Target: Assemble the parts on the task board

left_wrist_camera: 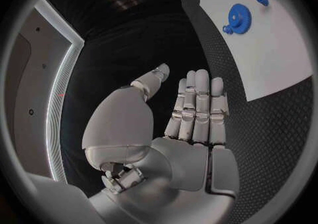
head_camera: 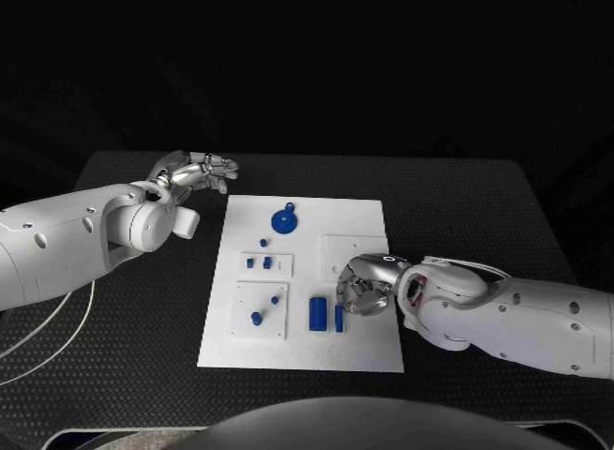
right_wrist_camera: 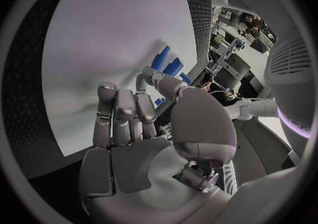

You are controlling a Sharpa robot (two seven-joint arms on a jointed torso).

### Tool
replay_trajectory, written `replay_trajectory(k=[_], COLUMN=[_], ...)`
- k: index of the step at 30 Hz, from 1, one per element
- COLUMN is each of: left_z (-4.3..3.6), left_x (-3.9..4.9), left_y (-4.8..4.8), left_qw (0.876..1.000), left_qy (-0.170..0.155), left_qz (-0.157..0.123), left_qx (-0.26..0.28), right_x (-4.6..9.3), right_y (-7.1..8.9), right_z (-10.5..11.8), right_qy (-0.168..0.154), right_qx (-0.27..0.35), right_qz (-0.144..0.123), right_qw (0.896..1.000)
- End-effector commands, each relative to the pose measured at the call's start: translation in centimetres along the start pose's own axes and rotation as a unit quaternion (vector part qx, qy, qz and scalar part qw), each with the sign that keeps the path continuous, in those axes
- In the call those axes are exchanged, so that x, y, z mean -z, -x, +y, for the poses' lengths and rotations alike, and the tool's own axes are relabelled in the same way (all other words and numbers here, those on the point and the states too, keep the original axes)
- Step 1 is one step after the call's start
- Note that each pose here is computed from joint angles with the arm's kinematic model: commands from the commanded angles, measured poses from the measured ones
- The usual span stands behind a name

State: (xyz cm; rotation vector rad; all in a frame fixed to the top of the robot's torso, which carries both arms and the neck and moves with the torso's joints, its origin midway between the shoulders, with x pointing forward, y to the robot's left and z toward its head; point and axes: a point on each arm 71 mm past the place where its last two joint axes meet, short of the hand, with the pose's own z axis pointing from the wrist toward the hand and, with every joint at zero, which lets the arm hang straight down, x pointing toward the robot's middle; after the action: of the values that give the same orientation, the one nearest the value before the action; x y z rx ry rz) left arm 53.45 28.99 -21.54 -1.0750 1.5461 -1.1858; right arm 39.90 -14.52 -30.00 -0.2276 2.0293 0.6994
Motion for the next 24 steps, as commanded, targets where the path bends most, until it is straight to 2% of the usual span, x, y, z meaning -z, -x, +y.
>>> replay_trajectory(k=[1, 13, 24], left_z=[-0.14, -0.12, -0.12], left_x=[-0.01, -0.03, -0.05], left_y=[-0.19, -0.13, -0.17], left_qw=[1.0, 1.0, 1.0], left_qy=[-0.004, -0.004, -0.003], left_qz=[0.008, 0.007, 0.007], left_qx=[-0.001, -0.001, -0.001], right_x=[0.0, 0.6, 1.1], right_y=[-0.3, 0.0, 0.6], right_z=[0.5, 0.0, 0.4], right_qy=[0.008, 0.01, 0.03], right_qx=[-0.002, -0.018, -0.034], right_qz=[-0.005, -0.019, -0.041], right_qw=[1.0, 1.0, 0.998])
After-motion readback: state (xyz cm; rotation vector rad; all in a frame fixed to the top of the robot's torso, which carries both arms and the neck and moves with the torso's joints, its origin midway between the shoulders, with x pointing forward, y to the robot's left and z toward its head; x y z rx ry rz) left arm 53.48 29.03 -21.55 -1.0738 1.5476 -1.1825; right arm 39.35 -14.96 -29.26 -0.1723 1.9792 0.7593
